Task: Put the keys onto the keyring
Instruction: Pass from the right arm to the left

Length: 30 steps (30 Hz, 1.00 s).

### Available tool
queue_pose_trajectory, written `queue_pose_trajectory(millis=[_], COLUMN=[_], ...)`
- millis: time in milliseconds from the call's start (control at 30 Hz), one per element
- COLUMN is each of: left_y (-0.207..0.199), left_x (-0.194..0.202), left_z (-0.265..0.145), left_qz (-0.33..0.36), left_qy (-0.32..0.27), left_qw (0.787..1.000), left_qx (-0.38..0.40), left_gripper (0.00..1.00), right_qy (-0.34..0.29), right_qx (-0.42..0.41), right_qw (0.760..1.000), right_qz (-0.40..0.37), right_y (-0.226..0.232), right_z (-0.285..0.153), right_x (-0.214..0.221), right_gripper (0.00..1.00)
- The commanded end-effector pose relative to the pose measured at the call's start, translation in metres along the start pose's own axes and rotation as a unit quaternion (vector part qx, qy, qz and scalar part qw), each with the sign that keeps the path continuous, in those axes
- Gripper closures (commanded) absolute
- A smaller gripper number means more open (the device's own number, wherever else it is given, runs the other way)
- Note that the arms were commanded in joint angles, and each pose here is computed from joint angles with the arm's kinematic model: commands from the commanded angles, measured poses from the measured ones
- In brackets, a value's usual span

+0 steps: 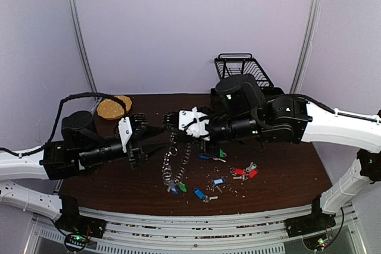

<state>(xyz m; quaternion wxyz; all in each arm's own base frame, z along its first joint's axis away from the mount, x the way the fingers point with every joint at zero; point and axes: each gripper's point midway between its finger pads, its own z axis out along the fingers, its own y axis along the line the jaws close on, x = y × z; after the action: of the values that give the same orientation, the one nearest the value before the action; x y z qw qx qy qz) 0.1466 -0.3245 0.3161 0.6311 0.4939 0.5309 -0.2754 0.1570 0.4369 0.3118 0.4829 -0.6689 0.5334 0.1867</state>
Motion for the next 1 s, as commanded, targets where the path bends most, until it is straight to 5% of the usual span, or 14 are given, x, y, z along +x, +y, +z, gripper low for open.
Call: queue_pose_trajectory(millis=[0, 267, 667, 967], left_y=[0.004, 0.002, 0.003, 0.005], left_x=[-0.005, -0.002, 0.002, 0.004], left_z=[0.009, 0.009, 0.013, 0.018], left_qz=[0.008, 0.016, 0.01, 0.007], left_qy=[0.02, 0.017, 0.022, 0.023], left_qw=[1.0, 1.0, 1.0, 1.0], left_qx=[0.002, 0.005, -0.001, -0.009], left_gripper=[0.68, 0.83, 0.73, 0.8], right_qy=[-0.028, -0.03, -0.03, -0.037], right_qx=[0.03, 0.035, 0.044, 0.046], right_qw=[0.999, 0.999, 0.999, 0.998], right_qz=[0.007, 0.008, 0.011, 0.012], right_y=[-0.014, -0.015, -0.02, -0.022], right_z=[-0.01, -0.011, -0.009, -0.008], right_x=[-0.018, -0.019, -0.021, -0.024], right_gripper=[1.0, 1.0, 1.0, 1.0])
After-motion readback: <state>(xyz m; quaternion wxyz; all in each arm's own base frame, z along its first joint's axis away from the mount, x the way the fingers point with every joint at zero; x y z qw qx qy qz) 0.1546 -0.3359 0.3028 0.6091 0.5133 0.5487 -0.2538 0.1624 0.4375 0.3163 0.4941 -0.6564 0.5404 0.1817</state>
